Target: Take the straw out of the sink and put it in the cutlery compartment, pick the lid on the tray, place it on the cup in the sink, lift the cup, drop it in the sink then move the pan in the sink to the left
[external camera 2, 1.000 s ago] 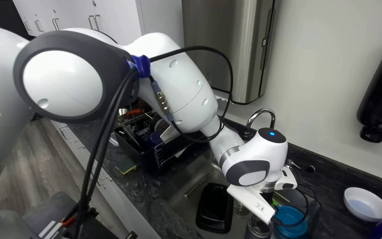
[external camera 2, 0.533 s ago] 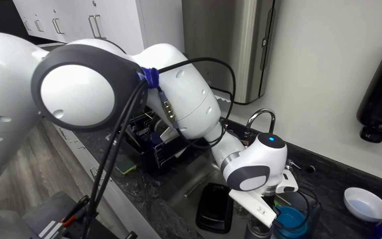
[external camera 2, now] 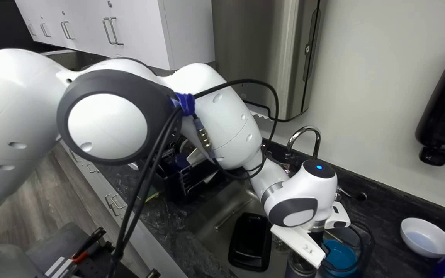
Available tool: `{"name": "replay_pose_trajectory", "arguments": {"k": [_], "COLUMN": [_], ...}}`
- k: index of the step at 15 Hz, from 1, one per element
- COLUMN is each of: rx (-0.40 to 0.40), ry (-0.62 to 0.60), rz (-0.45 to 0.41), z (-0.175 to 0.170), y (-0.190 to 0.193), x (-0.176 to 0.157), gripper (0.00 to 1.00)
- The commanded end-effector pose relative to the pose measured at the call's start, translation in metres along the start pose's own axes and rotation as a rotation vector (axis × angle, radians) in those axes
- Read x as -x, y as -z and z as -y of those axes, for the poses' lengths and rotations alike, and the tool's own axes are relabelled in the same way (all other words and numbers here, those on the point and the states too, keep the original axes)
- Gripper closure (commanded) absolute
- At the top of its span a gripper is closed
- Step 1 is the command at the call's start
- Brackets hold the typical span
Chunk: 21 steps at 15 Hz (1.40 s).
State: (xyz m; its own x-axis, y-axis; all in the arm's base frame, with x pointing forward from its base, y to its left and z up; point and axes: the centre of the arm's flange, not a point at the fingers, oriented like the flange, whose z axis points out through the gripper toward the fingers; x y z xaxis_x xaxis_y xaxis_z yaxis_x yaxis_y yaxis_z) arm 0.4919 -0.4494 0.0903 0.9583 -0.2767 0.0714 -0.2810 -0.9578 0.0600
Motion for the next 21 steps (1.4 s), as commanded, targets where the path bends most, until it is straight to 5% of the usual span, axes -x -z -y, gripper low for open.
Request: {"name": "replay_pose_trajectory", "arguments": {"k": [1, 21], "rx": [0.011, -0.013], "ry": [0.001, 0.047], "rz": [0.001, 0.092], "z": [-0.002, -0.005], "y": [-0.009, -0.032], "x": [-0.007, -0.029], "gripper": [1.0, 1.0]}}
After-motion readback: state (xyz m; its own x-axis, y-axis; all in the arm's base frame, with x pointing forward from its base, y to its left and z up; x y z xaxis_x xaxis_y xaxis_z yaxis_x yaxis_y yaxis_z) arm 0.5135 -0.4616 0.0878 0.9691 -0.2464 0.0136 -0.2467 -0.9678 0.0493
